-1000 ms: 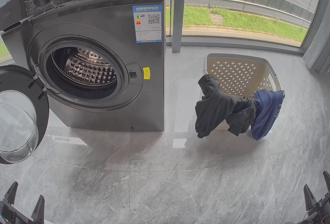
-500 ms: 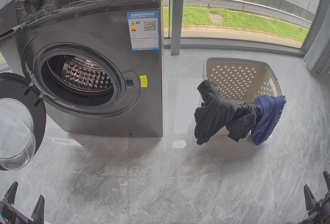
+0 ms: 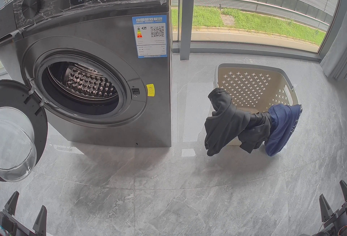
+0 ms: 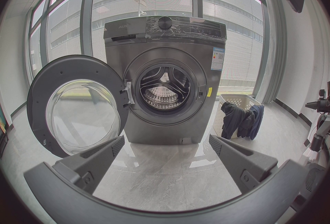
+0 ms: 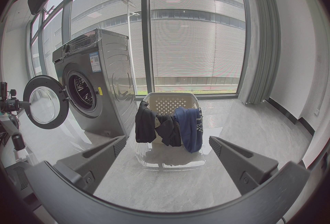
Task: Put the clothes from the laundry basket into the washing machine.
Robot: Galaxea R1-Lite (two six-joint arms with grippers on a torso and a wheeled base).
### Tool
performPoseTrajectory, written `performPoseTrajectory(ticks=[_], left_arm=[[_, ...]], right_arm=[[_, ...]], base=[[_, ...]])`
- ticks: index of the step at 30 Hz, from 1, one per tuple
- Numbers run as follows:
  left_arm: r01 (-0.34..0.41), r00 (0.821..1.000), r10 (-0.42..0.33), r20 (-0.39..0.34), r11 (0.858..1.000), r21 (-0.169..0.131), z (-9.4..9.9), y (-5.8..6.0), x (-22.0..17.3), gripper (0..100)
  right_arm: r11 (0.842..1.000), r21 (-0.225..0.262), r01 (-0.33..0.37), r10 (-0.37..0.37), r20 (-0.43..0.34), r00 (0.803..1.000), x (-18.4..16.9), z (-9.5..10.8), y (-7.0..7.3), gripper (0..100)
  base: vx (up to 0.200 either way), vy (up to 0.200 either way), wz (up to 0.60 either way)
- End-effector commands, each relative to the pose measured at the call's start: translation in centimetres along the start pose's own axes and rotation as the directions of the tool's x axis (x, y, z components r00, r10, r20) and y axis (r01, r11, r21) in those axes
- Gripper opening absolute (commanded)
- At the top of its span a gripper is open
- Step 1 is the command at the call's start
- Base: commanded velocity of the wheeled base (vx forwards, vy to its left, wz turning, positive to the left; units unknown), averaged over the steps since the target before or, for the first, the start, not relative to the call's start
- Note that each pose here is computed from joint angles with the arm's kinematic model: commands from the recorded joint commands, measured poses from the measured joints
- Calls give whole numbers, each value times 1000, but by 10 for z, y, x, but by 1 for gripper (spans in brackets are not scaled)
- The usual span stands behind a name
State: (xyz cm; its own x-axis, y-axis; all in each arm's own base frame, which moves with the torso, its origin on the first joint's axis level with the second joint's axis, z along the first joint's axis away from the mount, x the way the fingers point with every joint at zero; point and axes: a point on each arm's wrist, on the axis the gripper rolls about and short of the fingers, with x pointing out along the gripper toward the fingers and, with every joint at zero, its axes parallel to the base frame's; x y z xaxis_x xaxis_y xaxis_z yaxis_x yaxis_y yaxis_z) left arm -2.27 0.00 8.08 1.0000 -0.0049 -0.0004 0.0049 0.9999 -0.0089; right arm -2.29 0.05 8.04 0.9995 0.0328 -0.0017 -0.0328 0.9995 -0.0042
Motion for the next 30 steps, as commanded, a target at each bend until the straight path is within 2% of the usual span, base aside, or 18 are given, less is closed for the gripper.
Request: performPoseTrajectory(ticks=[1,13,28,30], left_arm=[[0,1000,0,-3,1000,0,-5,0,0,100],[0,1000,0,-3,1000,0,-5,0,0,100],[0,1000,0,-3,1000,0,-5,0,0,100],[0,1000,0,-3,1000,0,-5,0,0,100]], right_arm=[[1000,0,-1,1,-1,1000,0,-5,0,100],[1000,0,-1,1,-1,1000,0,-5,0,100],[1000,-2,-1,1,-1,1000,0,-5,0,100],[1000,-2,-1,1,-1,1000,0,-5,0,100]], base=[[0,-200,0],[0,-200,0],[0,0,0],[0,-200,0]])
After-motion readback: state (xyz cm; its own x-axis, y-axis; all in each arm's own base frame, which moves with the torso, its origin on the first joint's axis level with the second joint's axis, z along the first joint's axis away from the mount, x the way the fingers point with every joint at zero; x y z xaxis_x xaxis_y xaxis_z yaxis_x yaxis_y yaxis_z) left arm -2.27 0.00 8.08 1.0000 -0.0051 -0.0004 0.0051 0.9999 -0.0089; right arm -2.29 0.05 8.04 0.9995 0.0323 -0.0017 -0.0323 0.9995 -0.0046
